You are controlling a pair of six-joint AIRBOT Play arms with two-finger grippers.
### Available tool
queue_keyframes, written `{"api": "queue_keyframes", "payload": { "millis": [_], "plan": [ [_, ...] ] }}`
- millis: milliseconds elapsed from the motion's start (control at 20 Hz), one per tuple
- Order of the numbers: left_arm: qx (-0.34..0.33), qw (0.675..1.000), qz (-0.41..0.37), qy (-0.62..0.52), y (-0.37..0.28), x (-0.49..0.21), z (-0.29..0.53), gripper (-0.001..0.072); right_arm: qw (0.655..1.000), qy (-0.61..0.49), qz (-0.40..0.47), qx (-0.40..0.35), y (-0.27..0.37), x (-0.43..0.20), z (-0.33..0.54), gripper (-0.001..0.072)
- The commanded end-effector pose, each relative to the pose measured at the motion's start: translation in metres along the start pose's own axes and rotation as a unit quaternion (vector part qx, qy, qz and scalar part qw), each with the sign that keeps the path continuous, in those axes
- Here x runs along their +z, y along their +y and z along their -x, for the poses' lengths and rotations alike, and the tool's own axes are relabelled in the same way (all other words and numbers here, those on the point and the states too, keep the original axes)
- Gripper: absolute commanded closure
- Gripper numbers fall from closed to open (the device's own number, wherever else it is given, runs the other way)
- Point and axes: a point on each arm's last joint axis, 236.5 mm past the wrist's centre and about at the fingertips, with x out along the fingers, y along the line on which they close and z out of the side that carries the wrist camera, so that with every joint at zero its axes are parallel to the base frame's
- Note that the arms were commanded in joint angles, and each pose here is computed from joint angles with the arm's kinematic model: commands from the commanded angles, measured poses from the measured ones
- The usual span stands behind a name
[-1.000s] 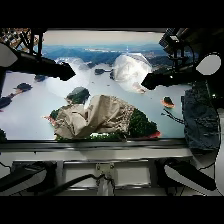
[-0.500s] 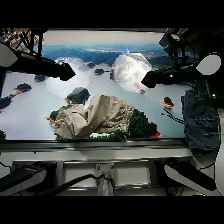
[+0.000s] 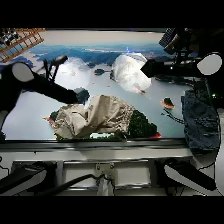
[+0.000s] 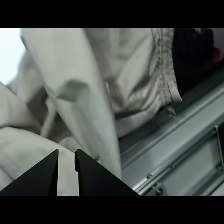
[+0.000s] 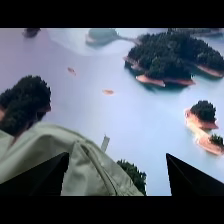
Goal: Fold the clothes and pants, and hang the long-sleeved shirts on hangers.
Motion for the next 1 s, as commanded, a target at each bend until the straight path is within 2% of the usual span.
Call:
{"api": "queue_keyframes", "payload": {
  "millis": [0,100,150,200,250,300,450,800,950],
  "plan": [
    [-0.032,0.999,0.003,0.005,-0.005,-0.023,-0.020,0.0599,0.999,-0.035,-0.004,0.002,0.001,0.017,0.000,0.0012],
    [-0.030,1.000,0.005,-0.003,-0.005,-0.031,-0.013,0.0591,1.000,-0.012,0.000,0.003,0.002,0.006,-0.001,0.0011],
    [-0.027,1.000,0.007,-0.012,-0.004,-0.035,-0.007,0.0558,1.000,0.004,0.002,-0.001,-0.001,-0.003,-0.002,0.0010],
    [-0.025,0.999,0.014,-0.020,-0.004,-0.039,-0.002,0.0496,1.000,0.018,0.006,-0.013,-0.008,-0.011,-0.005,0.0009],
    [-0.021,0.999,0.024,-0.028,-0.002,-0.044,0.003,0.0370,0.999,0.030,0.003,-0.020,-0.013,-0.019,-0.008,0.0009],
    [-0.014,0.999,0.043,-0.031,0.002,-0.052,0.008,0.0282,0.999,0.042,-0.003,-0.023,-0.016,-0.028,-0.012,0.0009],
    [0.032,0.994,0.106,-0.022,0.030,-0.084,0.013,0.0136,0.998,0.065,-0.019,-0.019,-0.018,-0.046,-0.021,0.0009],
    [-0.007,0.984,0.179,-0.003,0.039,-0.122,-0.034,0.0142,0.997,0.070,-0.034,0.003,-0.008,-0.050,-0.023,0.0009],
    [-0.060,0.977,0.204,-0.002,0.021,-0.129,-0.051,0.0141,0.996,0.078,-0.035,0.008,-0.006,-0.054,-0.022,0.0009]
  ]
}}
